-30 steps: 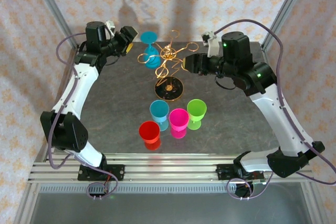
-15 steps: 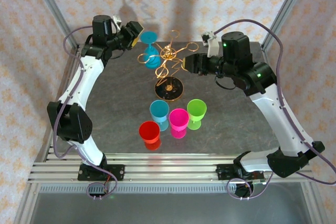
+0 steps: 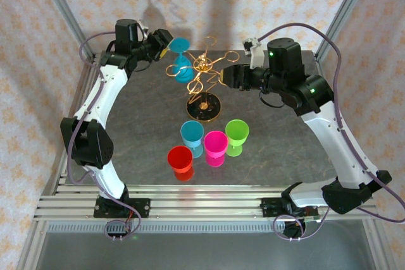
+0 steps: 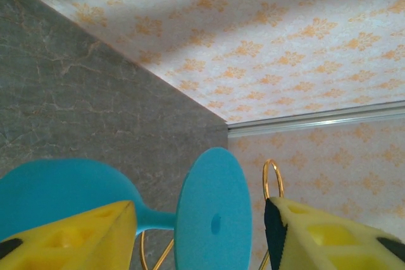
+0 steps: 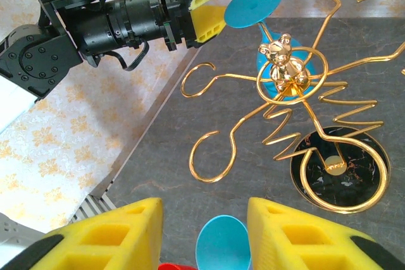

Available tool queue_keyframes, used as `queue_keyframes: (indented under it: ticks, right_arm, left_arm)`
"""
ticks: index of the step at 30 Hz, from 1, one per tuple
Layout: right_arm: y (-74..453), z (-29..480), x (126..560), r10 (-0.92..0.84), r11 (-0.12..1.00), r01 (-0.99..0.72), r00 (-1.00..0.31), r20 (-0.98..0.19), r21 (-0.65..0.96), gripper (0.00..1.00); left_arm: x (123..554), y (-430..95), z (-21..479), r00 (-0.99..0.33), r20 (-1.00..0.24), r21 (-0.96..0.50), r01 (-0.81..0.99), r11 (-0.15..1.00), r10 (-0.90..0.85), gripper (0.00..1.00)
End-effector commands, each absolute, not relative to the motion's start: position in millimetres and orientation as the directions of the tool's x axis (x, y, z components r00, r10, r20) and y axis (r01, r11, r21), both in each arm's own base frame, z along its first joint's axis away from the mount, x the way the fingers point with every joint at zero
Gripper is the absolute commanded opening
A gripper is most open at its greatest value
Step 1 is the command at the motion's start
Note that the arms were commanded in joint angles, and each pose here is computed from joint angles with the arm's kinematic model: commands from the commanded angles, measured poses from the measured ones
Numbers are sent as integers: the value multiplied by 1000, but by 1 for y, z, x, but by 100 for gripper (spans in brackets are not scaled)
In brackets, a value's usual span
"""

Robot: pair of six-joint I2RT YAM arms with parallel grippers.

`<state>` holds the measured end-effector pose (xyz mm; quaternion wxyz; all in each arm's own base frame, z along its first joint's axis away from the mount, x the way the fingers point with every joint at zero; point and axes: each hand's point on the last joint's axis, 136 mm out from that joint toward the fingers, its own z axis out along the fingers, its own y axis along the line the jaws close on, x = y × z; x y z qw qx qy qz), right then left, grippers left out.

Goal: Take the wine glass off the wine glass rack

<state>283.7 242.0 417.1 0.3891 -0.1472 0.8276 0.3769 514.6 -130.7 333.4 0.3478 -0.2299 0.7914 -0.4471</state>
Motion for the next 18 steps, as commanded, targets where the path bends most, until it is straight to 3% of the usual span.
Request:
queue_keyframes:
  ticks: [1,18]
  right_arm:
    - [237,439,279,64,660,-574,-601,-797,485,39]
    - [233,439,277,65,670,-567,-599,-798,479,39]
  left_arm:
    - [518,-137,342,-648,-371,-863,-23,504,-665,53]
    - [522,-141,337,-651,-361,-871,-19,490,-668,49]
